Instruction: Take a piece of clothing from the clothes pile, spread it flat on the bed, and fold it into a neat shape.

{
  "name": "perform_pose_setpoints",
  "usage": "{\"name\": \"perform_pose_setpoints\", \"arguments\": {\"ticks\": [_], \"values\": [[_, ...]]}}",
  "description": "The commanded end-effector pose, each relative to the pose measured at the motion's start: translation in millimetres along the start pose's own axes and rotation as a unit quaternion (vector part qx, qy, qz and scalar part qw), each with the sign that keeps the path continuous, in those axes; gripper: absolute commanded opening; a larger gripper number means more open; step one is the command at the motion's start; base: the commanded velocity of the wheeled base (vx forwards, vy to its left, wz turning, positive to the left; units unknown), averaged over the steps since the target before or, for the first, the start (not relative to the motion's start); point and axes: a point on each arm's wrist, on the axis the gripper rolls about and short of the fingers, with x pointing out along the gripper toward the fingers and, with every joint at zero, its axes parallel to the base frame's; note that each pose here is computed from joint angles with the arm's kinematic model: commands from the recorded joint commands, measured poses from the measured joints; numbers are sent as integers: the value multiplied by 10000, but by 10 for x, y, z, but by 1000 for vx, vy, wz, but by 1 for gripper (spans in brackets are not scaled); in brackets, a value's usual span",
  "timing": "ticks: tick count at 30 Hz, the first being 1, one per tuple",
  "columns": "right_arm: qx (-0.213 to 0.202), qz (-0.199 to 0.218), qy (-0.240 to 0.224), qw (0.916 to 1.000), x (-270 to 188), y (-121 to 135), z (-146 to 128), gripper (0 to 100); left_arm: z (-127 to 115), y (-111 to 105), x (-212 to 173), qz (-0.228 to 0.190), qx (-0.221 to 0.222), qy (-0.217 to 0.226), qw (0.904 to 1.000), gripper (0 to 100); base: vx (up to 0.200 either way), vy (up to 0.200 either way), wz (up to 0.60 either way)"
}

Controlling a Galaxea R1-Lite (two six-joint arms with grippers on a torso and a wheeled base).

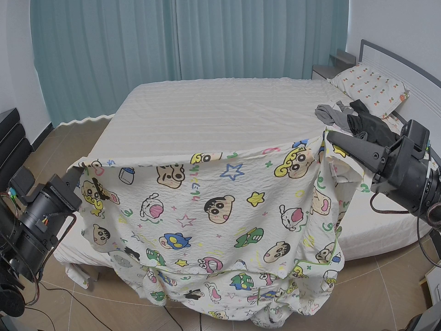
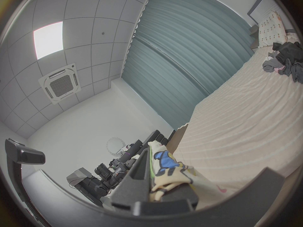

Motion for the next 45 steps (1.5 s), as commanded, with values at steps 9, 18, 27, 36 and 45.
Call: {"name": "perform_pose_setpoints", "arguments": {"ticks": [9, 18, 27, 36, 45], "values": [[44, -516, -3, 9987, 222, -336, 34, 0, -157, 4, 524, 238, 92, 236, 9994, 0, 178, 0, 0], [41, -919, -147, 9956, 549, -731, 167, 0, -355, 136, 1043, 557, 195, 373, 9976, 0, 200, 0, 0], [-17, -1195, -303, 9924, 872, -1153, 291, 0, -508, 237, 1648, 644, 580, 257, 9959, 0, 200, 0, 0], [-35, -1367, -372, 9899, 1089, -1500, 331, 0, -627, 381, 2115, 928, 647, 467, 9925, 0, 200, 0, 0], [33, -1636, -277, 9861, 1312, -1796, 346, 0, -802, 635, 2574, 1273, 704, 612, 9875, 0, 89, 0, 0]]}}
